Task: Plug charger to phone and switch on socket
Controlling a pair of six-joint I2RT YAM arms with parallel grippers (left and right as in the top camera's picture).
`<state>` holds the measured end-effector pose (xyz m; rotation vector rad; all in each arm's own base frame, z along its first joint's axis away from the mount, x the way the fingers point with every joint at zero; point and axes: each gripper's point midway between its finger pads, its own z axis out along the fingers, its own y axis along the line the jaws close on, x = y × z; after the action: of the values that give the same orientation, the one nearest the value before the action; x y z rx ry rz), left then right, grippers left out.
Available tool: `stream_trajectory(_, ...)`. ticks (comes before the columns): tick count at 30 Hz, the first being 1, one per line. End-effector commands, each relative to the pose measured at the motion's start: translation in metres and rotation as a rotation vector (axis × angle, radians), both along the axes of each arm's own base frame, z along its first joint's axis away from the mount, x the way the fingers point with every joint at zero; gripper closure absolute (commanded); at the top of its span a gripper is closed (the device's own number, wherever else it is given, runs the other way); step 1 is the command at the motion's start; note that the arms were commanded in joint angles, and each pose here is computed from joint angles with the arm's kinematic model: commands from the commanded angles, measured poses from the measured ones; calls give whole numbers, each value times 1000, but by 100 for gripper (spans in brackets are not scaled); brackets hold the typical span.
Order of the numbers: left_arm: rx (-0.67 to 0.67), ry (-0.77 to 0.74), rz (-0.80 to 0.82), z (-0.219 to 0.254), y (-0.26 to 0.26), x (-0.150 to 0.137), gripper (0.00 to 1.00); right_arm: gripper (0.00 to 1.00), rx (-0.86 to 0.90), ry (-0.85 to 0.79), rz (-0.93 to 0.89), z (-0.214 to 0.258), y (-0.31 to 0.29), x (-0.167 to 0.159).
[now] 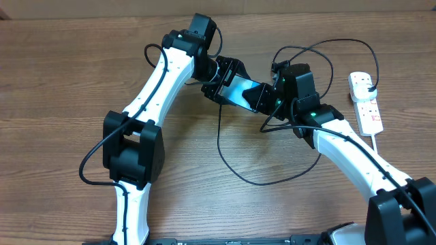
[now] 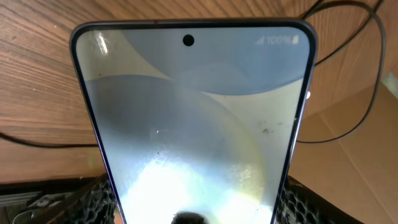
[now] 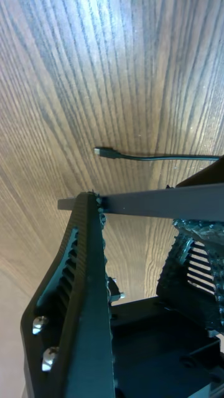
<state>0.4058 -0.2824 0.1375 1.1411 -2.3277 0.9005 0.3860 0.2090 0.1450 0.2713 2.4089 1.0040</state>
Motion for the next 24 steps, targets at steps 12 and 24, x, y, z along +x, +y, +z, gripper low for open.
stream_trajectory(12,119,-138,-31,-3,13,14,20,96,42,-49,3,17,0,11)
stream_trajectory(24,227,-271,-77,-12,30,31,15,96,74,14,-108,13,-30,22)
